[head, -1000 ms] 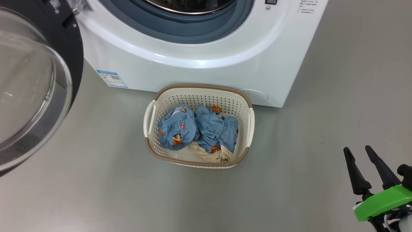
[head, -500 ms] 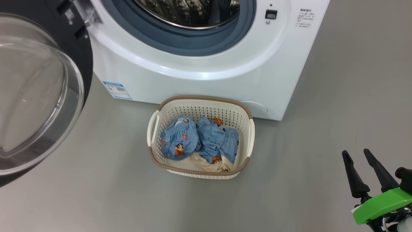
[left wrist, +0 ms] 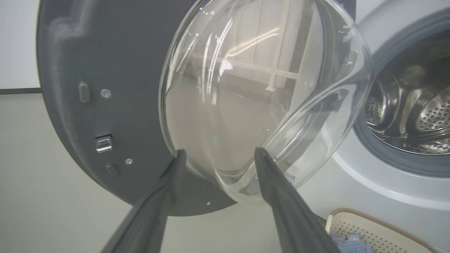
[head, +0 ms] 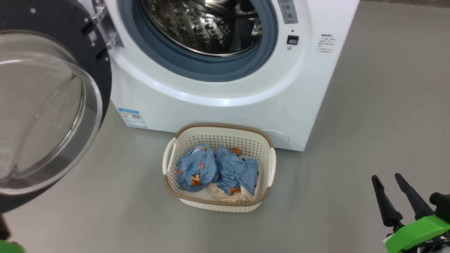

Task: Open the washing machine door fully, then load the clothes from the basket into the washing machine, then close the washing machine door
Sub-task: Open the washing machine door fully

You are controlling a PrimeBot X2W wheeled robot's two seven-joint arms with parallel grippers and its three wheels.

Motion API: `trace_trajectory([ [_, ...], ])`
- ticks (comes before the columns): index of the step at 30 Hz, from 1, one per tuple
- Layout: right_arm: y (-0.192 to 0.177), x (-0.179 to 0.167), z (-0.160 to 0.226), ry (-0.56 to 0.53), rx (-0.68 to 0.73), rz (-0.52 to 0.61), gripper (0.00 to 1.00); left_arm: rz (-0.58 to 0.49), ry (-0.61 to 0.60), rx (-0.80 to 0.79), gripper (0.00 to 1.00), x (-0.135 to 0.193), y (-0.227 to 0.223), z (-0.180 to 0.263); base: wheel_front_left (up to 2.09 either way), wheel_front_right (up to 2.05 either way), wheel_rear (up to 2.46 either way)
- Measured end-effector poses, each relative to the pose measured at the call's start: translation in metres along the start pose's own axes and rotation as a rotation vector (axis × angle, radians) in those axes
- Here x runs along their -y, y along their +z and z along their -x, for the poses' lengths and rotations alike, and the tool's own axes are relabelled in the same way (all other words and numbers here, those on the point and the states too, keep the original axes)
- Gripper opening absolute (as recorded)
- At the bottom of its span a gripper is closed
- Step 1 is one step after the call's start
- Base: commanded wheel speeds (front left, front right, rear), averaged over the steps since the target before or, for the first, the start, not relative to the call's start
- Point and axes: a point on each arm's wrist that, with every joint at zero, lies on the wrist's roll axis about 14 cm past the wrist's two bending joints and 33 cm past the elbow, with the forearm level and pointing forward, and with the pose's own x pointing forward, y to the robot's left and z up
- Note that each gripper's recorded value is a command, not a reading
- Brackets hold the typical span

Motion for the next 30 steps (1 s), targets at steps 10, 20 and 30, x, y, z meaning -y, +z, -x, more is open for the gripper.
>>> trace_trajectory([
  [10, 0.010, 0.014, 0.015, -0.042, 0.026, 0.009, 1.00, 0.030, -0.206, -0.023, 1.00, 0.070, -0.013, 0.010, 0.00, 0.00, 0.00],
  [20, 0.017, 0.038, 0.039, -0.123, 0.050, 0.007, 1.00, 0.056, -0.440, -0.069, 1.00, 0.158, -0.030, 0.017, 0.00, 0.00, 0.00],
  [30, 0.022, 0.060, 0.063, -0.209, 0.073, -0.004, 1.00, 0.059, -0.577, -0.119, 1.00, 0.208, -0.047, 0.023, 0.00, 0.00, 0.00],
])
